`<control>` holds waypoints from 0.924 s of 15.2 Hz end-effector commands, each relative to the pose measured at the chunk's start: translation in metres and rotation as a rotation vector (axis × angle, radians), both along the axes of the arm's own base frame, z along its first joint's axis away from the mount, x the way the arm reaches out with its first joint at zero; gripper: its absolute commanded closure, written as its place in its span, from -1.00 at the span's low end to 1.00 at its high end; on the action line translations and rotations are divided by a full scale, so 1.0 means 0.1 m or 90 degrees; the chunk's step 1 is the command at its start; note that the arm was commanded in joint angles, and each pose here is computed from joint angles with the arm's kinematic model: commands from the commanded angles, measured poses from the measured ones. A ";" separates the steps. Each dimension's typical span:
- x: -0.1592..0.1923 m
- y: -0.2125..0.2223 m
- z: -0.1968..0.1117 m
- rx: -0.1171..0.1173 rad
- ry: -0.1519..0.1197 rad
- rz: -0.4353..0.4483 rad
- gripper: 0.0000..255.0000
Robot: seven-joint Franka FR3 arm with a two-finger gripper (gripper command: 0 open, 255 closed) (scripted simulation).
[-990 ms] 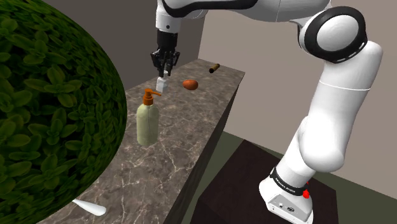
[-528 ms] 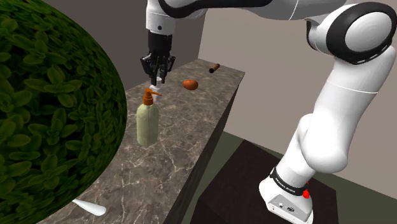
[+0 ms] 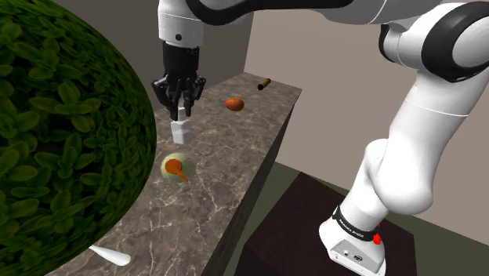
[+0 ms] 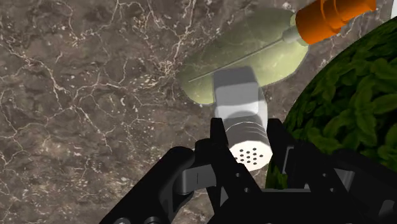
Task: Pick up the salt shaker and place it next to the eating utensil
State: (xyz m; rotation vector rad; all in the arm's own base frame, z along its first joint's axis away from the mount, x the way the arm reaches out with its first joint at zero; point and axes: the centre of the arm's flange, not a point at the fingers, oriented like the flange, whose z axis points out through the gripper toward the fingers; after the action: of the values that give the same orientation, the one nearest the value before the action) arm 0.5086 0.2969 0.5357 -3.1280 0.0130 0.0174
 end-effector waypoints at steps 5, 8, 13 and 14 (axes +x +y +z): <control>-0.40 0.69 0.00 0.000 0.001 -0.001 1.00; -0.60 1.03 0.01 0.000 0.001 -0.001 1.00; -0.93 1.60 0.01 0.000 0.001 -0.001 1.00; -1.00 1.72 0.01 0.000 0.001 -0.001 1.00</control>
State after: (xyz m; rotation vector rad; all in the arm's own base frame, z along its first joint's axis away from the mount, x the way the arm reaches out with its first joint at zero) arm 0.4083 0.4500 0.5662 -3.1192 0.0172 -0.0335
